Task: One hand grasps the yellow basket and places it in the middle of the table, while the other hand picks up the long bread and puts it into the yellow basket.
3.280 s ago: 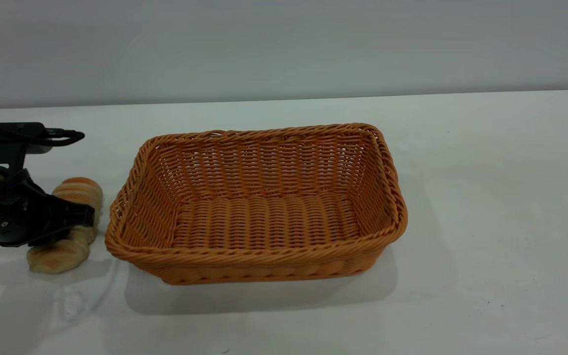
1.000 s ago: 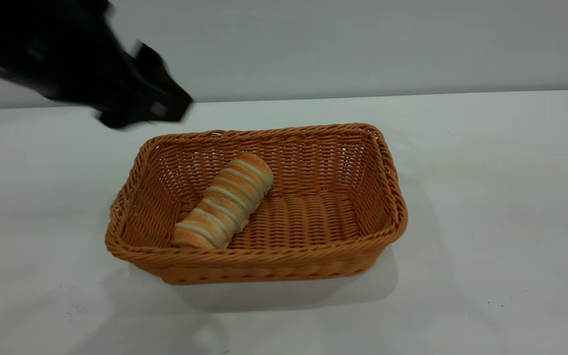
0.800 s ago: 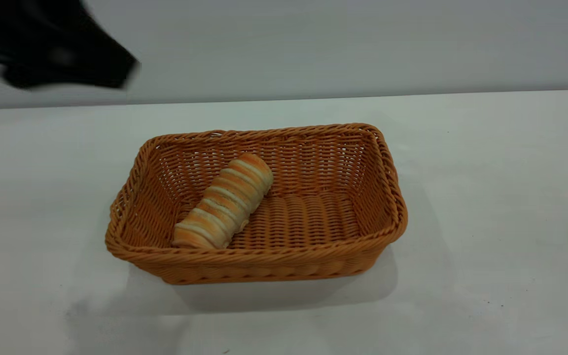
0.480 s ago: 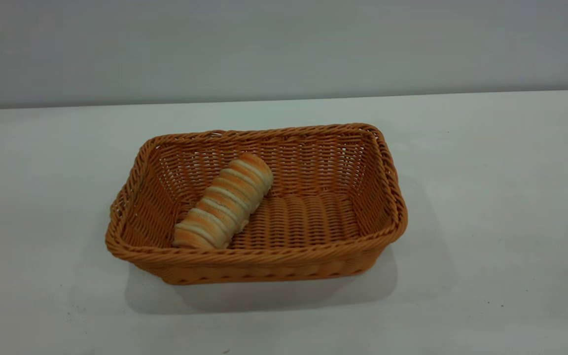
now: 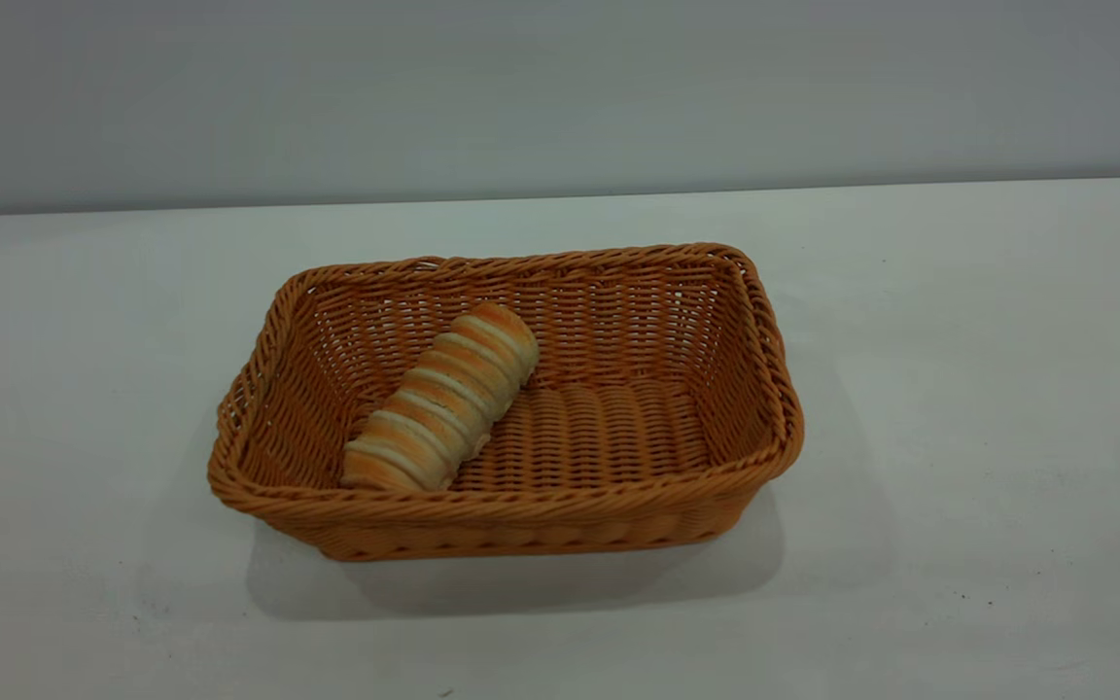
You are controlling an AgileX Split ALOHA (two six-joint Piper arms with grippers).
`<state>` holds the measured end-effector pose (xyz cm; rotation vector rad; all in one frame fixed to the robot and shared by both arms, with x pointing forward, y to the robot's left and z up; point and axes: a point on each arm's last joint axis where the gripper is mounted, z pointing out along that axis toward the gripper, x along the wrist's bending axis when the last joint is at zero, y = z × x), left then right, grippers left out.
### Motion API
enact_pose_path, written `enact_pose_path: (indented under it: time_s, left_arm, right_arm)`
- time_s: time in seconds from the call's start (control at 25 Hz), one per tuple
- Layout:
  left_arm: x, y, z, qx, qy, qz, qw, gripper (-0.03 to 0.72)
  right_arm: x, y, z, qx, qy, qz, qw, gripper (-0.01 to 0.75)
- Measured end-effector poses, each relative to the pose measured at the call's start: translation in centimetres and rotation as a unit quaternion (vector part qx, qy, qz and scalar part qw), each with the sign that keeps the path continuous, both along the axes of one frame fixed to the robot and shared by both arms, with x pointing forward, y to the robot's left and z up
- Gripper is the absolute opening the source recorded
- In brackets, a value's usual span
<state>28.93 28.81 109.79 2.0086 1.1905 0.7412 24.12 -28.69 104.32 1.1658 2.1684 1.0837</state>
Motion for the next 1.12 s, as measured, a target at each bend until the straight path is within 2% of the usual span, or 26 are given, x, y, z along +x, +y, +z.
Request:
enact_pose_path:
  time_s: [0.2,0.52,1.12]
  left_arm:
    - [-2.1,1.4,-2.1,0.001,0.015,0.017,1.000,0.571]
    - [-4.3,2.7,-4.7,-0.051,-0.012,0.040,0.998,0.571]
    - [-5.2,2.9,-5.5,-0.078,-0.030,0.023,0.996,0.571]
  right_arm:
    - [0.0,0.0,-0.1,0.001,0.002,-0.002,1.000,0.586]
    - [0.0,0.0,-0.1,0.002,0.002,-0.002,1.000,0.586]
    - [0.0,0.0,-0.1,0.002,0.003,-0.002,1.000,0.586]
